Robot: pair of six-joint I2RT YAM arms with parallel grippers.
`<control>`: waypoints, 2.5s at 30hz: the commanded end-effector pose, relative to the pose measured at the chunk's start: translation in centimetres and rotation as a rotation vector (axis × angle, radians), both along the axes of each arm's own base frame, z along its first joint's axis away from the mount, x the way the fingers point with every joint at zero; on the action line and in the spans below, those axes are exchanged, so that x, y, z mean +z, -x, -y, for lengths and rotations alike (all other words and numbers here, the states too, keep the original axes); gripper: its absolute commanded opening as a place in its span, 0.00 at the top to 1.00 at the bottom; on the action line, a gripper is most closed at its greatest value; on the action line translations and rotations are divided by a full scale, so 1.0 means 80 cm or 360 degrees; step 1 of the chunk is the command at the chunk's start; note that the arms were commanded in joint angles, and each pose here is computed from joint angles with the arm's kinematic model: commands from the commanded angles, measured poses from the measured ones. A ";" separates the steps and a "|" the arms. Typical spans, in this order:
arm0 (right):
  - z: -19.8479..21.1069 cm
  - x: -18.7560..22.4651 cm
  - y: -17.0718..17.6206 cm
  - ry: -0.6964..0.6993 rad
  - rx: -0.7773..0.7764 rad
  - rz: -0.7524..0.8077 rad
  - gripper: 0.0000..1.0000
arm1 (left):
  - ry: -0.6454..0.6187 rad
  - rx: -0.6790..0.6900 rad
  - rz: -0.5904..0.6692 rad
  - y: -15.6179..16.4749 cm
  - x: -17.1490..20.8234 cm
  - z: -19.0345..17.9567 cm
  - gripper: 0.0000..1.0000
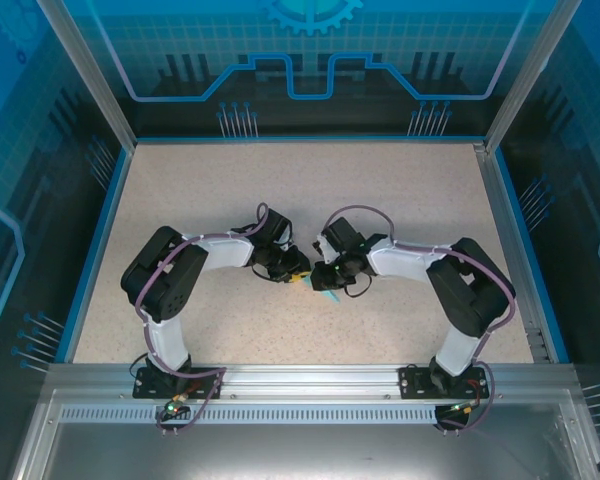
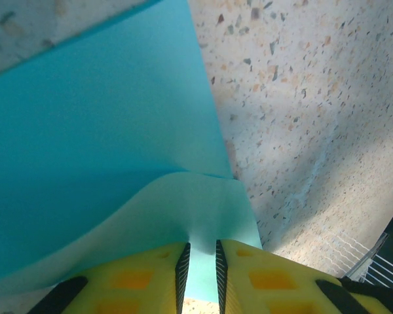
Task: Fold a paper plane with a square sheet of paper (pick it up from the middle)
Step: Fold the wing for the fifth time at the center of the table.
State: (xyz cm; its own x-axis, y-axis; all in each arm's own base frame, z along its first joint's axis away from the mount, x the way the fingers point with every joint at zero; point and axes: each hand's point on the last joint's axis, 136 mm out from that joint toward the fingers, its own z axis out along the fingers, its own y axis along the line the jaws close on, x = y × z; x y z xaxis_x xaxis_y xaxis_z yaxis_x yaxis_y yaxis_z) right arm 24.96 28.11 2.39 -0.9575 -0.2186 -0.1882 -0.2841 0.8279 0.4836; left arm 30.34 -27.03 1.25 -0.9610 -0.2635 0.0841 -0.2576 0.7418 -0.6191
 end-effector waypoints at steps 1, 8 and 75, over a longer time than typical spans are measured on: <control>0.011 -0.015 0.006 0.0022 -0.0034 -0.0057 0.88 | -0.0337 0.0044 -0.0133 0.024 -0.055 -0.050 0.77; 0.049 -0.052 0.032 0.0156 -0.0075 -0.0175 0.88 | -0.0337 0.0050 -0.0113 0.016 -0.051 -0.054 0.76; 0.030 -0.025 0.028 -0.0108 -0.0075 -0.0177 0.89 | 0.0157 -0.0112 0.0312 -0.005 0.032 0.008 0.80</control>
State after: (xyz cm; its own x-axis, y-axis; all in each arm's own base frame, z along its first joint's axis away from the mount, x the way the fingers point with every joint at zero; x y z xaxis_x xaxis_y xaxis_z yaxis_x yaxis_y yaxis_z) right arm 24.14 26.93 1.16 -0.9704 -0.1738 -0.1675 -0.2393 0.7829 0.5743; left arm 29.83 -26.93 2.94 -0.9787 -0.1950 -0.0645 -0.0919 0.6965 -0.7117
